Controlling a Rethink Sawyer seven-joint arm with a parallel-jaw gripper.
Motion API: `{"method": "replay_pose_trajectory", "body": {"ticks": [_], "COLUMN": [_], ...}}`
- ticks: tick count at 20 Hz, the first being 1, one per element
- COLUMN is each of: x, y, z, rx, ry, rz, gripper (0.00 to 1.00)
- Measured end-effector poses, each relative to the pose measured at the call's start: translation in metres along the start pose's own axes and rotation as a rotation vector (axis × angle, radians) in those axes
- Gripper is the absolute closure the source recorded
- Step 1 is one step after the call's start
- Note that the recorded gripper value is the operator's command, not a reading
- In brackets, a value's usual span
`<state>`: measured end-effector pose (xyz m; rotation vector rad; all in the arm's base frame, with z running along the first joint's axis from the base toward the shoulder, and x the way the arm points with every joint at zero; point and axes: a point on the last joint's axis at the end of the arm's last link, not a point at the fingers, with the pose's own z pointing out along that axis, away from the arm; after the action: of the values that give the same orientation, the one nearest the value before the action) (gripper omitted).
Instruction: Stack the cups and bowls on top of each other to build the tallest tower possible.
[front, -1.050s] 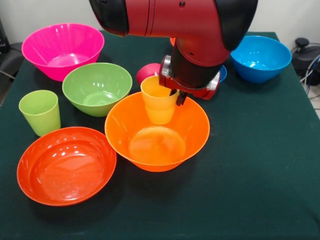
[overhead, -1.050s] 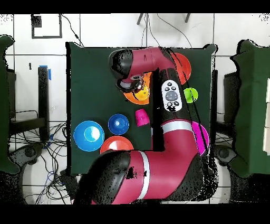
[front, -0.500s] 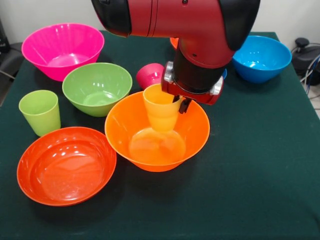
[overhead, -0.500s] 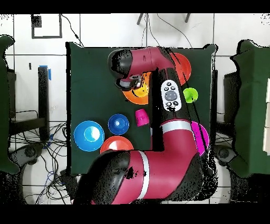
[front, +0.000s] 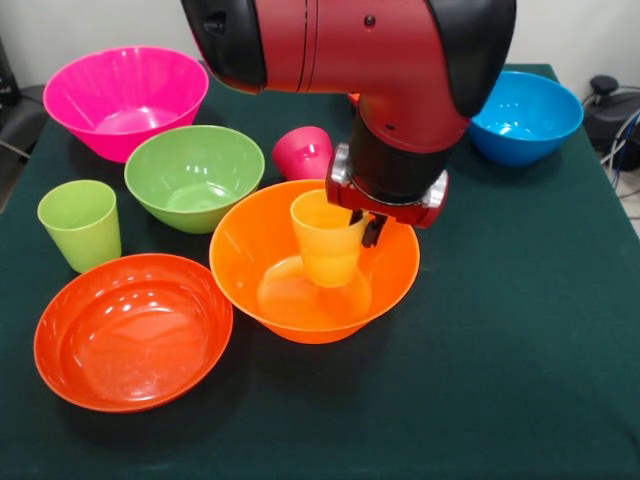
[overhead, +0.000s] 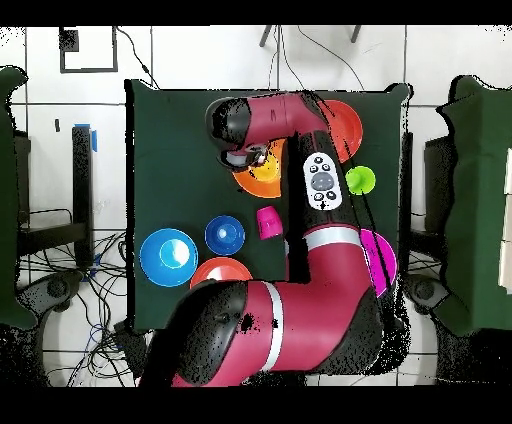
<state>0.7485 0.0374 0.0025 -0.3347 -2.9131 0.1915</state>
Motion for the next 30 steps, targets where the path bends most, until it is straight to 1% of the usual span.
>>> {"method": "replay_pose_trajectory", "body": {"ticks": [4,7,12,22,30], "x": [-0.003,-0.006,-0.007,-0.007,-0.004], "y": [0.003,0.007,0.008,0.009,0.014], "z": [0.008,0.018,0.020,0.020,0.019], "rx": [-0.015,-0.031,-0.037,-0.035,-0.020], "ry": [-0.032,-0.059,-0.071,-0.072,-0.075], "rz": [-0.002,-0.005,-0.005,-0.006,-0.019], "gripper": [1.00,1.00,1.00,1.00,1.00]}}
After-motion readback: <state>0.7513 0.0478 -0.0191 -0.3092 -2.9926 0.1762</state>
